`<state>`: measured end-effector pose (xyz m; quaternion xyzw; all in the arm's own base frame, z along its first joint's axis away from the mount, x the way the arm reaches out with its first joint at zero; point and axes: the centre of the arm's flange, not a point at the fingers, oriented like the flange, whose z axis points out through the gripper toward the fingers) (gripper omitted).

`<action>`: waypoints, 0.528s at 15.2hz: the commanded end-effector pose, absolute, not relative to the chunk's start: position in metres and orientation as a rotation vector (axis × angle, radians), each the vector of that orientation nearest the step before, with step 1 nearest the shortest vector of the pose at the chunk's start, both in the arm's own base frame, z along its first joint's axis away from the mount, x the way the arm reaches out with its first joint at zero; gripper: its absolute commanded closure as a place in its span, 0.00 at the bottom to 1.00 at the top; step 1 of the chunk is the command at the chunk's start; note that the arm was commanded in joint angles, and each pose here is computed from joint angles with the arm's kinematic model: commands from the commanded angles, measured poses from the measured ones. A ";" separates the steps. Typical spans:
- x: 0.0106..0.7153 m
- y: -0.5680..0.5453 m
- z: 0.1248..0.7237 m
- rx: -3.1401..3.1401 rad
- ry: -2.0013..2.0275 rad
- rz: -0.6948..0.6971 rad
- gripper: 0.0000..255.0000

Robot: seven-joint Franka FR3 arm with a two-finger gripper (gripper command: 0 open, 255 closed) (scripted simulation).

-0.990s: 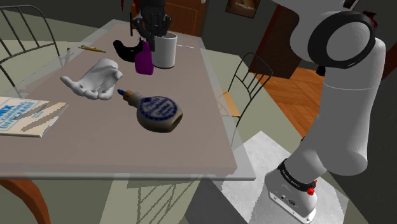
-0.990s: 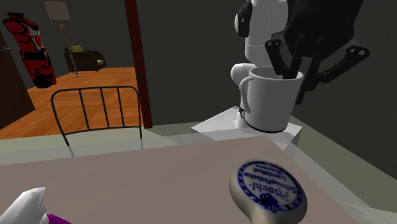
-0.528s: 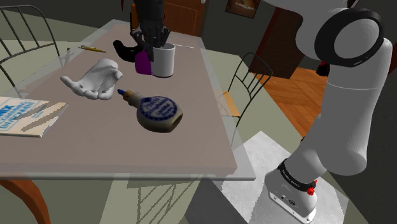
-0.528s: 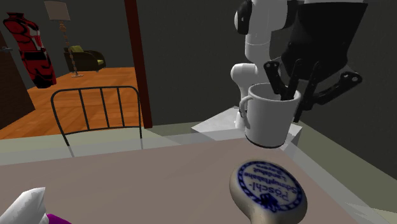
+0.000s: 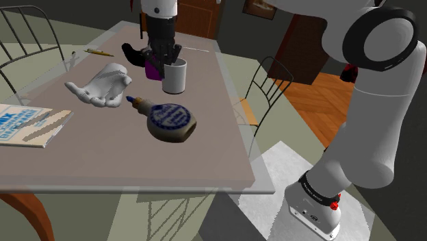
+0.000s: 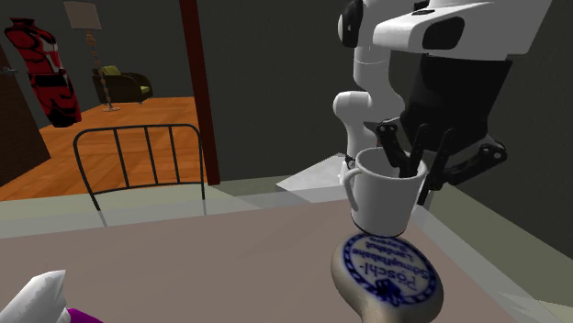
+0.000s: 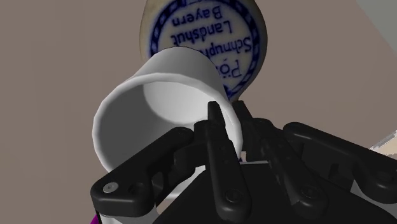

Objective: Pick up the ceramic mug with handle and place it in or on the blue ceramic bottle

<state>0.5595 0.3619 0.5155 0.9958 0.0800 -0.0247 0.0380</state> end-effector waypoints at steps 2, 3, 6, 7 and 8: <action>0.559 0.362 0.500 3.055 0.245 -0.075 1.00; 0.559 0.362 0.500 3.055 0.245 -0.075 1.00; 0.559 0.362 0.500 3.055 0.245 -0.075 1.00; 0.559 0.362 0.500 3.055 0.245 -0.075 1.00; 0.559 0.362 0.500 3.055 0.245 -0.075 1.00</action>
